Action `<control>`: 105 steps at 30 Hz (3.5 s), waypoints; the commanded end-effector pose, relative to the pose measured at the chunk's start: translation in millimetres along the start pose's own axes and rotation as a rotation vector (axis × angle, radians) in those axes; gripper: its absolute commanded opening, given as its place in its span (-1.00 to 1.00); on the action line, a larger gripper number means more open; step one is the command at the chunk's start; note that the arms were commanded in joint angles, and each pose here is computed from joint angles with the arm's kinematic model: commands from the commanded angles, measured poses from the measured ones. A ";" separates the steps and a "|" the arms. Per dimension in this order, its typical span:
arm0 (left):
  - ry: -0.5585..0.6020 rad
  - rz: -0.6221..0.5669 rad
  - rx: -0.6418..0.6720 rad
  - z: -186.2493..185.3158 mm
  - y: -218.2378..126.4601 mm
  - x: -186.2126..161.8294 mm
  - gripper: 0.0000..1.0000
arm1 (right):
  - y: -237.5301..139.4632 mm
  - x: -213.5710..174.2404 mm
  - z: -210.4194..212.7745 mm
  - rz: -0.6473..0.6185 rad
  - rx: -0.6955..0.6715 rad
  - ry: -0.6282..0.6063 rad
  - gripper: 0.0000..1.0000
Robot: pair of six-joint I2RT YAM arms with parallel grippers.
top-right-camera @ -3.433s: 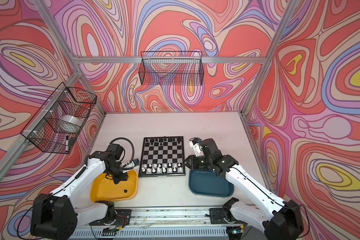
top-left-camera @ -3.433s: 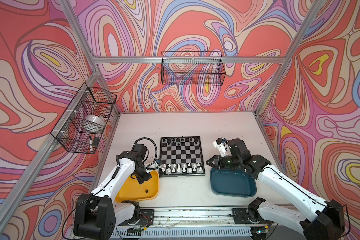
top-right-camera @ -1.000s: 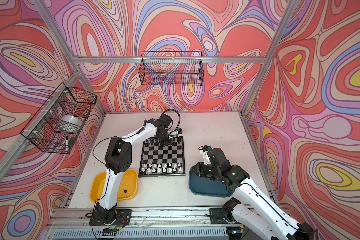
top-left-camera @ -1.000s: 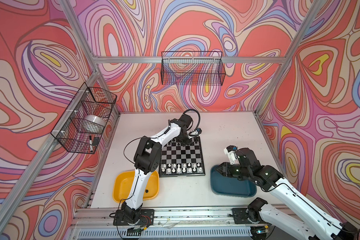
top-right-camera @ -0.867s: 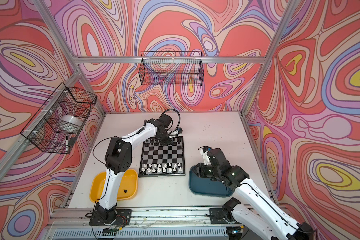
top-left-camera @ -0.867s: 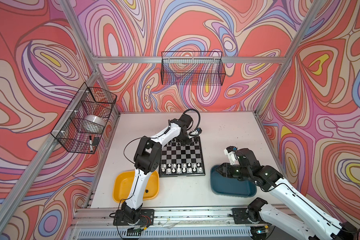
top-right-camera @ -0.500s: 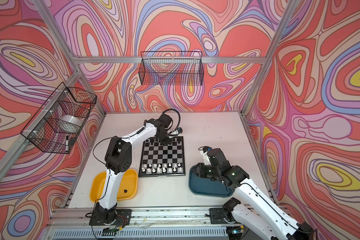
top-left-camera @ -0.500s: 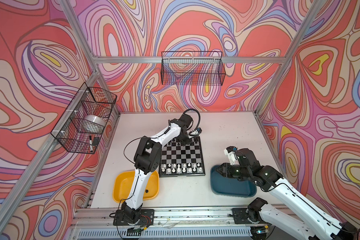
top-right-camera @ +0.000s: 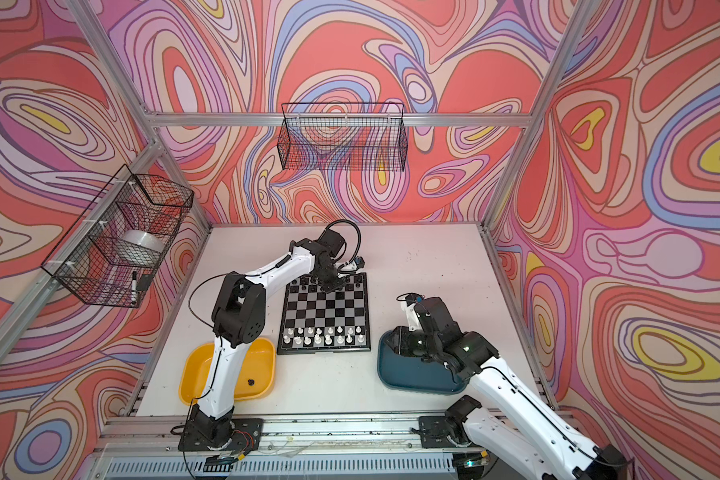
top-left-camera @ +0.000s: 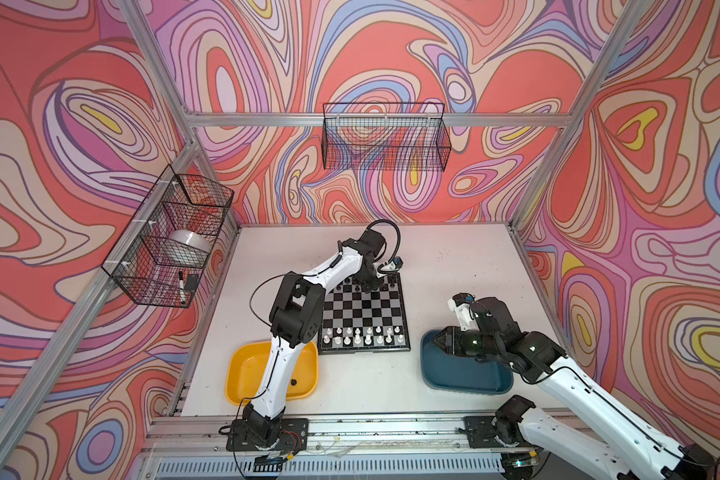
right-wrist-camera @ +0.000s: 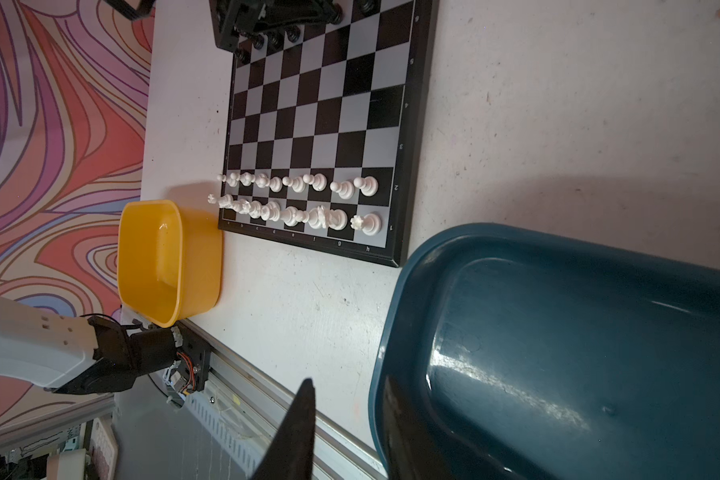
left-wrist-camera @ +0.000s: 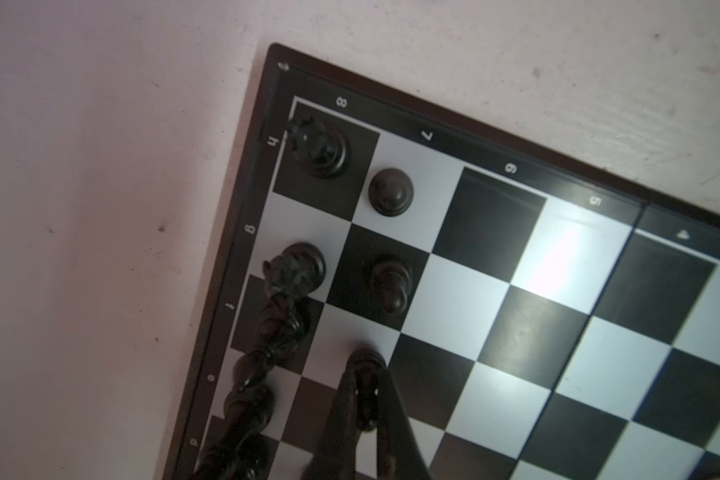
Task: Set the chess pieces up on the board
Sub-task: 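Lower the black pawn with the left gripper onto a square in the black pawn row, then open the left gripper to release the black pawn on the board, then swing the left gripper over the yellow tray while the right gripper nears the board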
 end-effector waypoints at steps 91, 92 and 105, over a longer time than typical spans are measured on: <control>-0.184 0.141 -0.060 -117.5 -228.9 -202.5 0.05 | 18.0 38.7 54.0 0.162 0.151 -0.178 -0.41; -0.185 0.148 -0.065 -121.8 -225.9 -207.6 0.05 | 18.1 41.2 54.8 0.158 0.146 -0.187 -0.41; -0.192 0.213 0.009 -111.9 -189.9 -234.3 0.05 | 53.3 74.2 68.1 0.073 0.222 -0.198 -0.41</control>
Point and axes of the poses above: each gripper's point midway between its finger pads, its own y axis out along the fingers, its own z axis along the line the jaws close on, x = y × z, the point moved 3 cm from there along -y, back along the fingers, and after that the axes turned 2 degrees about -y, right-handed, at the moved point
